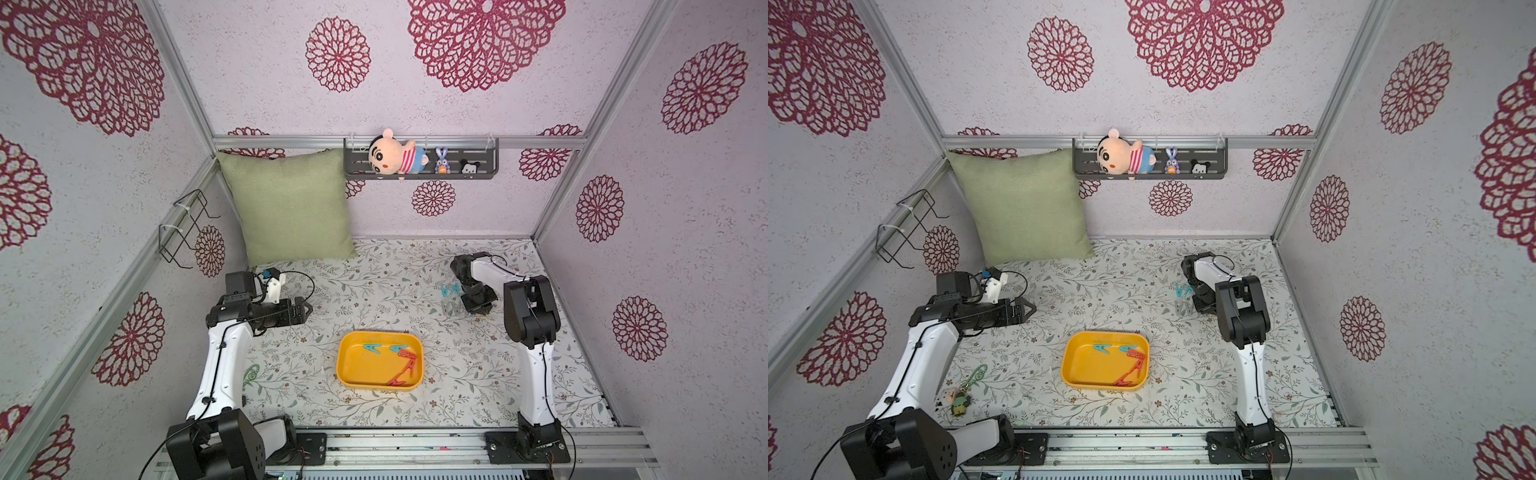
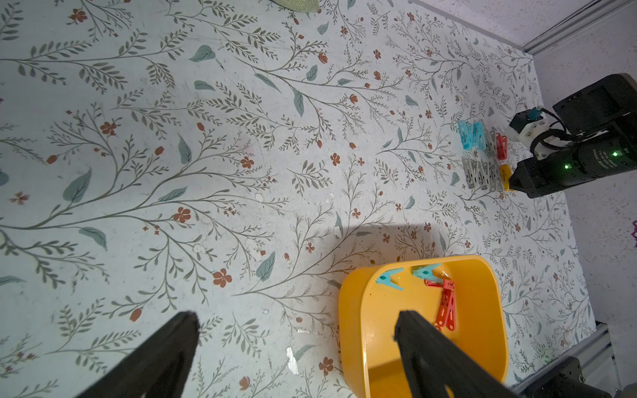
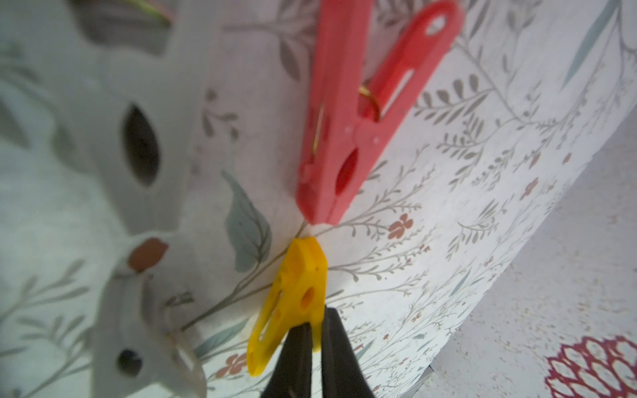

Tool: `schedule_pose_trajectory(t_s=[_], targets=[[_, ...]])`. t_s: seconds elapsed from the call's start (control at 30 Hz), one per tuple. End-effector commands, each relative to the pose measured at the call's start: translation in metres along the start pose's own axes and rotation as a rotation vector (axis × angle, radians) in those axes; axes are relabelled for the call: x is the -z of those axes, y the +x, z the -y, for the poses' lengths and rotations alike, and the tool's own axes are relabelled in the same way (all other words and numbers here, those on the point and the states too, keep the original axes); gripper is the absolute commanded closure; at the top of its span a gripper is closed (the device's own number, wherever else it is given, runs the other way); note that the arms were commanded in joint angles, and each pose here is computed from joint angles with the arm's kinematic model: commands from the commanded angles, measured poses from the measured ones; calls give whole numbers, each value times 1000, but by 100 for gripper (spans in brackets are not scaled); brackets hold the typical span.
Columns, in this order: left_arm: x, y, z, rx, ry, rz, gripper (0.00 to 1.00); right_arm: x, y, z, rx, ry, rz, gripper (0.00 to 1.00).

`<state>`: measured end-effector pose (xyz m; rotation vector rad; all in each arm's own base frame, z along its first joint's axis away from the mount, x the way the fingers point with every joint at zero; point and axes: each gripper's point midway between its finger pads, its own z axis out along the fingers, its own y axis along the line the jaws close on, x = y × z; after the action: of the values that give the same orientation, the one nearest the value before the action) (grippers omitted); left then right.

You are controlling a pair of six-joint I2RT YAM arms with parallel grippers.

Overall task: Take the clothespins out of the storage box
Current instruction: Place the clothespin at the center of the board, then pick up the clothespin from the storage box.

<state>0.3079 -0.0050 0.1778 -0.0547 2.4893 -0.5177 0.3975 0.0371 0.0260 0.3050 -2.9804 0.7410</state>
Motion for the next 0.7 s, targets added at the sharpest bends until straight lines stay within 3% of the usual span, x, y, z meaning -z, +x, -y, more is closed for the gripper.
schedule_pose_trajectory(t_s=[0.0, 0.3, 0.67], targets=[[8, -9, -1, -22, -12, 40, 3, 9, 0, 2, 7, 5, 8, 87], [7, -8, 0, -25, -6, 40, 3, 44, -7, 12, -26, 16, 81, 76], [8, -8, 1, -25, -2, 42, 3, 87, 15, 26, -96, 19, 121, 76]])
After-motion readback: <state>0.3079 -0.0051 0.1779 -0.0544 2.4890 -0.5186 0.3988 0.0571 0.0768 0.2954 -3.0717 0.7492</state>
